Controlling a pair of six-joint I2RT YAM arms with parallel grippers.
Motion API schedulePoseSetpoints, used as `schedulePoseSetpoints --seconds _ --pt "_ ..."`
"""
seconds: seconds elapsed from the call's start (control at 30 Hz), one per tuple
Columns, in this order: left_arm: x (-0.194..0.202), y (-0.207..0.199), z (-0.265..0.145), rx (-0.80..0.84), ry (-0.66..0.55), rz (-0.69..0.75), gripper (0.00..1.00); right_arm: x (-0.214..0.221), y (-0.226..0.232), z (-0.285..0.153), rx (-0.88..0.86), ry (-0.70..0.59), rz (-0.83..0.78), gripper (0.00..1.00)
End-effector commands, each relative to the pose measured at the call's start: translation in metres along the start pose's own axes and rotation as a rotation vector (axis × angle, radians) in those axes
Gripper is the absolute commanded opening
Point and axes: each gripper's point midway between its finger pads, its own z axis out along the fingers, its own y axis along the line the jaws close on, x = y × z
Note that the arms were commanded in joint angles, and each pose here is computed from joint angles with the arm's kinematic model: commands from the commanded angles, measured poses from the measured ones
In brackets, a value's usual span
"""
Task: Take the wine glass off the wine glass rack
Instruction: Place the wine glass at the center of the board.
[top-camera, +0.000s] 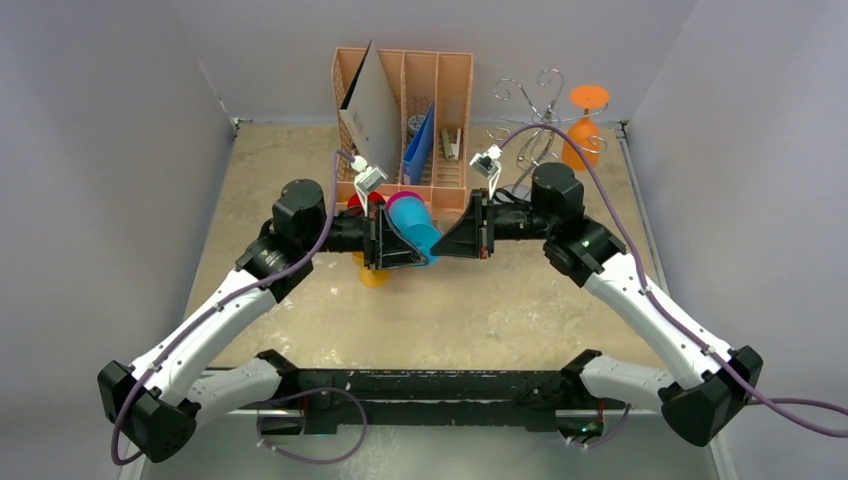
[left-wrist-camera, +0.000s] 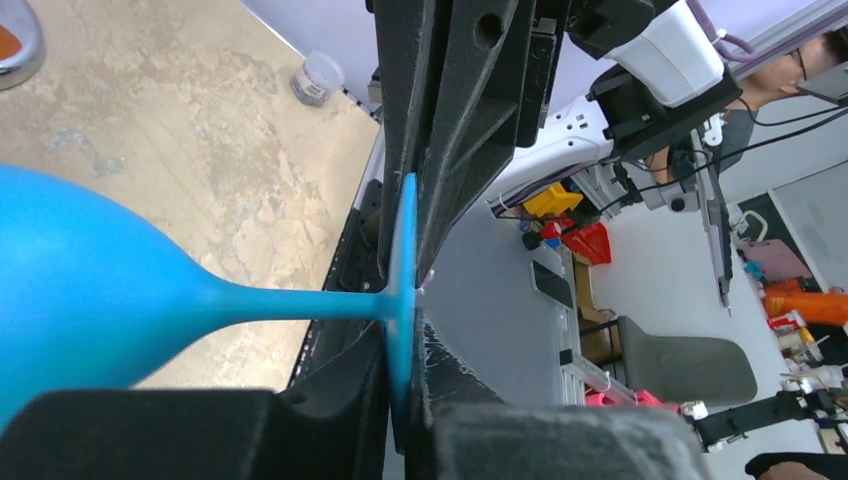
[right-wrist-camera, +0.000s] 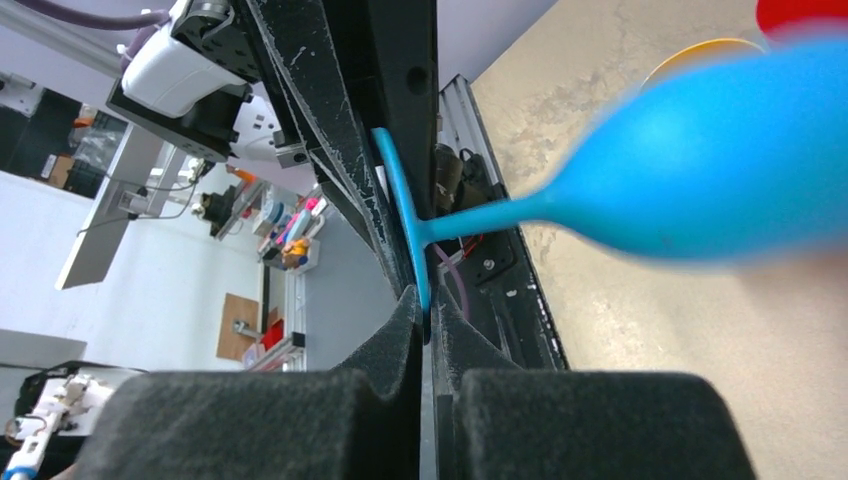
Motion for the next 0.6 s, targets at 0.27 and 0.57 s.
schedulePoseSetpoints --seconds 0.27,0.57 --pt "0.000 -0.010 -0.009 0.035 -0.050 0.219 0.00 -0.008 0.008 -0.018 0.088 -0.055 -0.095 0.42" --pt "0.044 -0.011 -0.036 0.090 -0.023 0.627 0.00 -0.042 -0.015 -0.061 0.473 -0.209 -0.136 0.74"
